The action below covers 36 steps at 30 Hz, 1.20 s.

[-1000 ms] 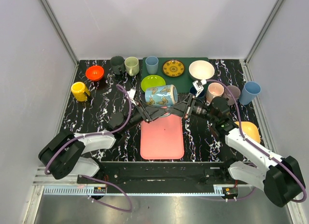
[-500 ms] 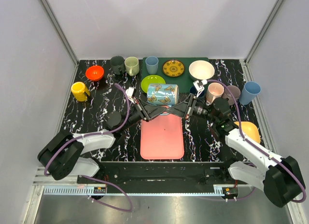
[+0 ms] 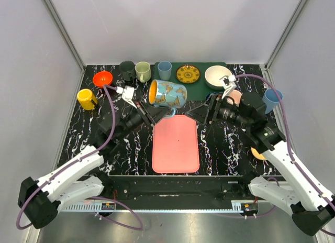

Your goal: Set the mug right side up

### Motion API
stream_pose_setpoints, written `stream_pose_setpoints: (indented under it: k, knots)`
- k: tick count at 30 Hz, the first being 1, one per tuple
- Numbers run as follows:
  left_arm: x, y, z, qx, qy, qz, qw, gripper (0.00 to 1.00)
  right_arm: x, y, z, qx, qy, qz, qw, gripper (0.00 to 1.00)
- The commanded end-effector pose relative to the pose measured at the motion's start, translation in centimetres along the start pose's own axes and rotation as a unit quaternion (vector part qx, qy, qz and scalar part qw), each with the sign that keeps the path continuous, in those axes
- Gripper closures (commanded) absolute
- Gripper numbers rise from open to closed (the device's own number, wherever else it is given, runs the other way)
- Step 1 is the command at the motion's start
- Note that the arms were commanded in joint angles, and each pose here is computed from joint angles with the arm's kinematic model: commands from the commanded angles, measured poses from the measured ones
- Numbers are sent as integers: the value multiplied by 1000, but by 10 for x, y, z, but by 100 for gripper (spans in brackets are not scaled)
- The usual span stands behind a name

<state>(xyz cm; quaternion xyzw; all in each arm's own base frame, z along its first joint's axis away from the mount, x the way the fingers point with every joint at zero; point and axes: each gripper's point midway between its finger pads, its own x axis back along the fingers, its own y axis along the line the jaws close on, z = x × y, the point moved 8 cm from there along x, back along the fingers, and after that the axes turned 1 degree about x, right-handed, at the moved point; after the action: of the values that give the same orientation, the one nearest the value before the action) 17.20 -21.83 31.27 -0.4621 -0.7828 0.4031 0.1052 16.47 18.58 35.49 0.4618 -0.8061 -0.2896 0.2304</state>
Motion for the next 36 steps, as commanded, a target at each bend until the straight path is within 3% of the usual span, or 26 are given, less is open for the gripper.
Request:
stream_pose_setpoints:
  k: [1,3,4,8,17,21,24,36]
  knots:
    - [4,17,-49,-151,-32,-223,962,100,25,-33,5,27,3,208,978,24]
    - [9,42,-66,-180,-32,-328,927,100,30,-45,11,34,7,250,968,24]
    - [8,58,-67,-176,6,-386,905,100,31,-49,13,37,7,262,964,25]
    - [20,114,-92,-158,21,-492,856,100,35,-62,23,47,11,287,957,27]
    - [23,190,-126,-162,-6,-591,790,100,30,-72,37,54,31,273,960,27]
    - [21,234,-124,-146,16,-620,771,100,28,-78,43,50,35,272,960,27]
    - [16,257,-119,-147,21,-623,768,100,25,-81,47,42,38,270,961,27]
    - [-20,305,-119,-142,25,-602,786,100,16,-91,50,34,50,282,957,27]
